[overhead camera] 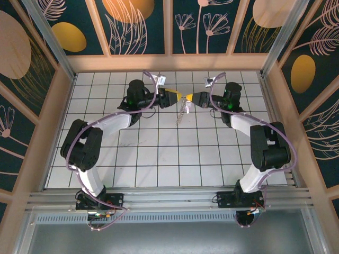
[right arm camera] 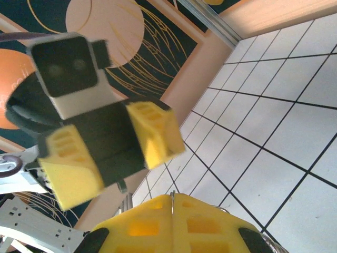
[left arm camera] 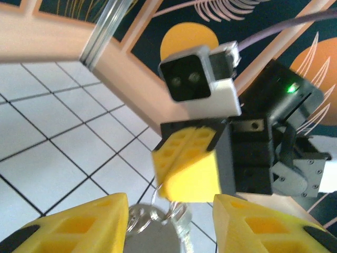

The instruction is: Put the keys on the keyring

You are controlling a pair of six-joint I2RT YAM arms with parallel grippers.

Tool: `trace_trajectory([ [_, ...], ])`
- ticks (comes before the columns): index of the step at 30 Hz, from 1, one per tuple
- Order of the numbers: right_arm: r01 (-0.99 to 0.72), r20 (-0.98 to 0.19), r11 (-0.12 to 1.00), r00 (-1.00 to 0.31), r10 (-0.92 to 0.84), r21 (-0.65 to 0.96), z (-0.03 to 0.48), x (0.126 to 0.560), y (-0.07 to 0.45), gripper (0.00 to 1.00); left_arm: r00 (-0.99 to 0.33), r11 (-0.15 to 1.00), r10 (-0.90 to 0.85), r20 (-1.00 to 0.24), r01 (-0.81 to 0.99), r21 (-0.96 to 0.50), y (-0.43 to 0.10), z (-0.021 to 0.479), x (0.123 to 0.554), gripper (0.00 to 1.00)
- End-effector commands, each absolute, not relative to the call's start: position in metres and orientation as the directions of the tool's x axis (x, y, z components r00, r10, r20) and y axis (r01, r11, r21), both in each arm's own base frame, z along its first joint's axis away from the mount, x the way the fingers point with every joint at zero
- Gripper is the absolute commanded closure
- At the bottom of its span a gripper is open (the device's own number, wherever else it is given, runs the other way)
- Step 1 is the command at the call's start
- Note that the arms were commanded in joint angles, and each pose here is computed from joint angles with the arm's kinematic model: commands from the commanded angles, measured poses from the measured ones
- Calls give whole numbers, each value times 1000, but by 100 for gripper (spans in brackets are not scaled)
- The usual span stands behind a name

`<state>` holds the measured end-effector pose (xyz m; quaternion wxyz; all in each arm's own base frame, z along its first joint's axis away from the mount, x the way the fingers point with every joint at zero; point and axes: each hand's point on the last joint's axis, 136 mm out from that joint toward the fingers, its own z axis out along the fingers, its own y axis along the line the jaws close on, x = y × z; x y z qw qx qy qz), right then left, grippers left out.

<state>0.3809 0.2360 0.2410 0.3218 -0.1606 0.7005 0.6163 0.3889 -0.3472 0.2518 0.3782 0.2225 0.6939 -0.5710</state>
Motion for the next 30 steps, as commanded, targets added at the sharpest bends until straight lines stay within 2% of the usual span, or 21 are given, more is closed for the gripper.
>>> trace_trajectory([
  [1,-680,-696,149,-699,167,718,256,377,237,100,-611,182,-106,-785,764,-619,-352,264,386,54],
  [23,-678,-693,142,-697,184,721,262,379,246,100,-657,86,-103,-747,742,-665,-360,260,382,65],
  [30,-672,-687,144,-703,186,726,260,382,248,100,-659,66,-93,-746,744,-665,-362,259,377,75],
])
